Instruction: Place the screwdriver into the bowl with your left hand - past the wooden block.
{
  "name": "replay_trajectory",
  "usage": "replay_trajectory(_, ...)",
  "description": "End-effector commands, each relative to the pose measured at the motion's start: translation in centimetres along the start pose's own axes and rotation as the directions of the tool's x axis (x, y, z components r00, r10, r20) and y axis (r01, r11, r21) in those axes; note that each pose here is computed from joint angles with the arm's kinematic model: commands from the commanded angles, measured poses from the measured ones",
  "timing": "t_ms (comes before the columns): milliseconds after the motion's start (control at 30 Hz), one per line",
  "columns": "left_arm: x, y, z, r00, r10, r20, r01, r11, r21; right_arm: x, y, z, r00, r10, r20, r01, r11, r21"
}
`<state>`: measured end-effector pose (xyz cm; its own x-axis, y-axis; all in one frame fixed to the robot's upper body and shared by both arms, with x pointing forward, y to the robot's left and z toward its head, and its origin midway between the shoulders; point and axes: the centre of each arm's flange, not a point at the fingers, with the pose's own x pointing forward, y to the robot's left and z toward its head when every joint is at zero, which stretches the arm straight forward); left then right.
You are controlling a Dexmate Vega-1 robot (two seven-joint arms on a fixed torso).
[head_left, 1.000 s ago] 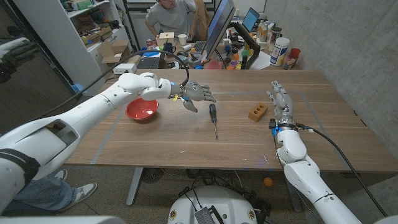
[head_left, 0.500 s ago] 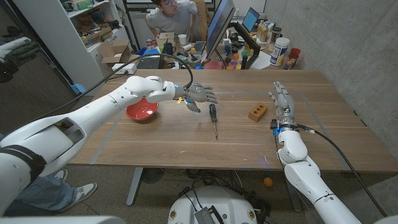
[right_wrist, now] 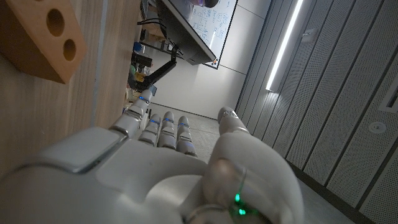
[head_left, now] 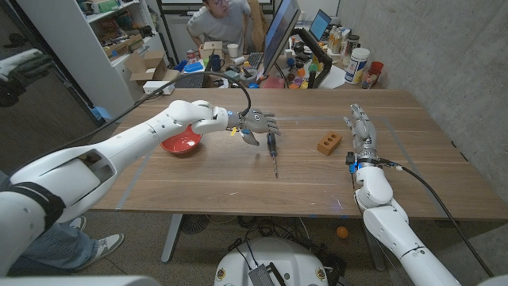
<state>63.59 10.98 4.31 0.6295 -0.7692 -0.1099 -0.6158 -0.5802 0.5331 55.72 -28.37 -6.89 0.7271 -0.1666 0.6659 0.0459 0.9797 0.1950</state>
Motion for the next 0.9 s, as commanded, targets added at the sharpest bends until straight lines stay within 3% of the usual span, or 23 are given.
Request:
replay_trajectory(33,1.2,-0.7,0.7,0.999,-0.038,0.023,0.038,0.999,-0.039,0.1,-0.5,-0.4,1.000,-0.006,-0.005,0.006,1.000,0.005)
replay_trajectory(633,2.5,-1.5,1.5,0.999,-0.036,0.025,0.037,0.997,-0.074,-0.4,-1.7,-1.4,0.999,-0.026,-0.021,0.026,1.000,0.015)
replay_trajectory(900,3.0,-1.4,1.4,0.999,-0.041,0.026,0.044,0.994,-0.097,-0.4,-2.1,-1.6,0.999,-0.033,-0.022,0.034,0.999,0.020)
